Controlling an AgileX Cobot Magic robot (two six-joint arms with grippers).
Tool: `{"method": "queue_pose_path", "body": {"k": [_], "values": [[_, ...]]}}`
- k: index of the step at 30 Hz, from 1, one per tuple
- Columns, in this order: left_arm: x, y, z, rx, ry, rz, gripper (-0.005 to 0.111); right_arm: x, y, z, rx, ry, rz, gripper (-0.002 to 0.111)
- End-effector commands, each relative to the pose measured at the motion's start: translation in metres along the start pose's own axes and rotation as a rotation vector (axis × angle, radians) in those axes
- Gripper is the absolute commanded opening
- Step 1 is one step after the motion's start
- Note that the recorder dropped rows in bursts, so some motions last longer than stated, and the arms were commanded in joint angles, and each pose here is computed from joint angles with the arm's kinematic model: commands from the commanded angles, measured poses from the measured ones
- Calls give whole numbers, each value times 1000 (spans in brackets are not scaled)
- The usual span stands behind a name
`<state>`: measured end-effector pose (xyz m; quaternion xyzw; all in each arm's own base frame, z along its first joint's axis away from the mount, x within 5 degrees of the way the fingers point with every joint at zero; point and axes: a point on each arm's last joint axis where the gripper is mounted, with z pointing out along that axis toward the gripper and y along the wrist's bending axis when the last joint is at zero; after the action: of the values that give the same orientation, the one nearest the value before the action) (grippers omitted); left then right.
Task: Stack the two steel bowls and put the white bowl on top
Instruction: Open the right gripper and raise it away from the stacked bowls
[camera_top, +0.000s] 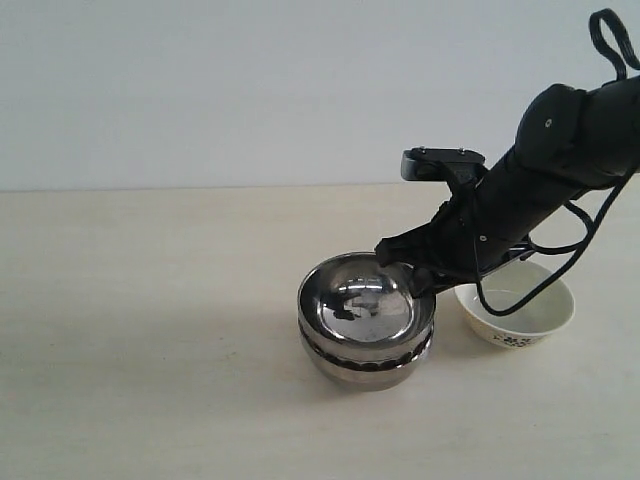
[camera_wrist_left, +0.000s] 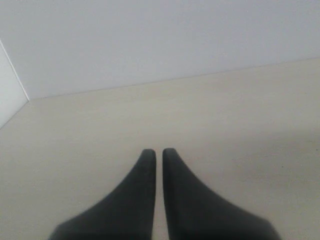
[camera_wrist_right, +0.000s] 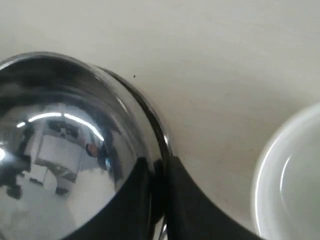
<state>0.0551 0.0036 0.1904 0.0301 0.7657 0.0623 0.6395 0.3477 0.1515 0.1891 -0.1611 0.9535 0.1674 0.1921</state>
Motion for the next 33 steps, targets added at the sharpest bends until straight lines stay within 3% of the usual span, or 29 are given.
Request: {"method": "queue_pose_path", "body": {"k": [1, 8, 14, 16, 26, 33], "values": [[0, 0, 0, -1, -7, -17, 4, -1, 0, -3, -3, -1, 29, 0], [0, 0, 0, -1, -7, -17, 4, -1, 0, -3, 2, -4, 33, 1], [0, 0, 0, -1, -7, -17, 4, 0, 0, -3, -3, 2, 37, 35], [0, 0, 0, -1, -7, -17, 4, 0, 0, -3, -5, 8, 40, 41], [0, 0, 0, -1, -7, -17, 4, 0, -2, -10, 44, 3, -11, 40], [0, 0, 0, -1, -7, -17, 4, -9, -3, -53, 168, -104, -52, 40]]}}
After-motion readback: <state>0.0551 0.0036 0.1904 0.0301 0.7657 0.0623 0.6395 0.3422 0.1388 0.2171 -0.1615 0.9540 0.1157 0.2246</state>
